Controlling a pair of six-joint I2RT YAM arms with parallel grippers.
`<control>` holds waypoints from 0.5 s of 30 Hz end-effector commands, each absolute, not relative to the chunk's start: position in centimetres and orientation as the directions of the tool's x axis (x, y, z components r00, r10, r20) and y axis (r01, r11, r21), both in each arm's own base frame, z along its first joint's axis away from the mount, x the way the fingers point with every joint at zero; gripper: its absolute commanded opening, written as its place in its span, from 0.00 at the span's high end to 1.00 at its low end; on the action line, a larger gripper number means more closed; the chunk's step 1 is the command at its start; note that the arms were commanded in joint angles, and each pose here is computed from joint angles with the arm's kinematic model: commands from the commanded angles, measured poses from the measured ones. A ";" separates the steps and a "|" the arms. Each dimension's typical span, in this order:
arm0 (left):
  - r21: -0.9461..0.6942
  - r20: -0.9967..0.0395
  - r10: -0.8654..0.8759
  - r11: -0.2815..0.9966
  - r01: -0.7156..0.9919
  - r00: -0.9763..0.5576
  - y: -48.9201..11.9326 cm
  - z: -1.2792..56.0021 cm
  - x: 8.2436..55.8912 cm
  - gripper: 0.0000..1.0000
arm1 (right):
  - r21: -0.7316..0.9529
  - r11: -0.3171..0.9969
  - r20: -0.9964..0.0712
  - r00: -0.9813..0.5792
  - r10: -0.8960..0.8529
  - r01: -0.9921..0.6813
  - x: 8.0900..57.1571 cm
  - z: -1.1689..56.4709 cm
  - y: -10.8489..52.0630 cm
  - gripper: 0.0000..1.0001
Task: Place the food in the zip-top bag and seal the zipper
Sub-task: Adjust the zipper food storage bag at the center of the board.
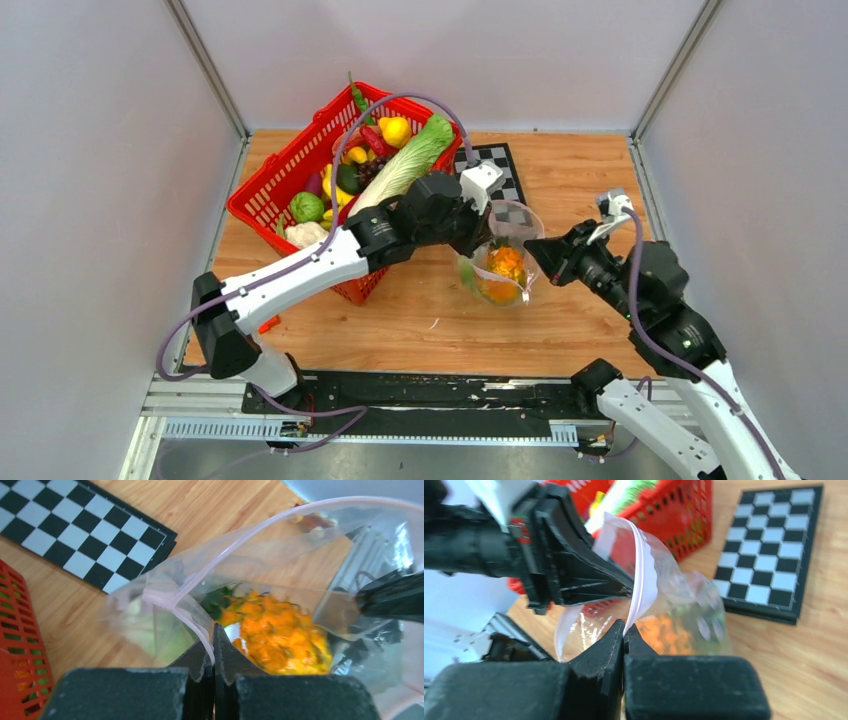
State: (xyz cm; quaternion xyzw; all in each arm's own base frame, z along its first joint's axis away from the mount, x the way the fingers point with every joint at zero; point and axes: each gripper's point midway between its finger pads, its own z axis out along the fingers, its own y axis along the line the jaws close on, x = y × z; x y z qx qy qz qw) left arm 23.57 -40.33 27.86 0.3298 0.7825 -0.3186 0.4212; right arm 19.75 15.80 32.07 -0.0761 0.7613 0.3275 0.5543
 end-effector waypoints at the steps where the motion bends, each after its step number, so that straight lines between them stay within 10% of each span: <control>1: -0.176 -0.897 0.273 0.502 0.847 -0.348 -39.6 30.8 22.1 1.00 | 0.363 0.705 -0.928 -0.308 0.211 -0.610 19.2 36.9 17.5 1.00; 5: -0.195 -0.887 0.240 0.581 0.790 -0.395 -40.0 31.0 24.0 1.00 | 0.366 0.815 -0.876 -0.463 0.138 -0.449 22.2 32.9 17.1 1.00; 9: -0.234 -0.972 -0.108 0.517 0.823 -0.208 -38.9 40.8 23.4 1.00 | 0.355 0.715 -0.935 -0.243 0.260 -0.602 21.1 39.9 17.9 1.00; 15: -0.205 -0.956 0.045 0.599 0.774 -0.288 -38.9 35.2 24.6 1.00 | 0.295 0.759 -0.945 -0.063 0.320 -0.581 19.9 40.9 15.0 1.00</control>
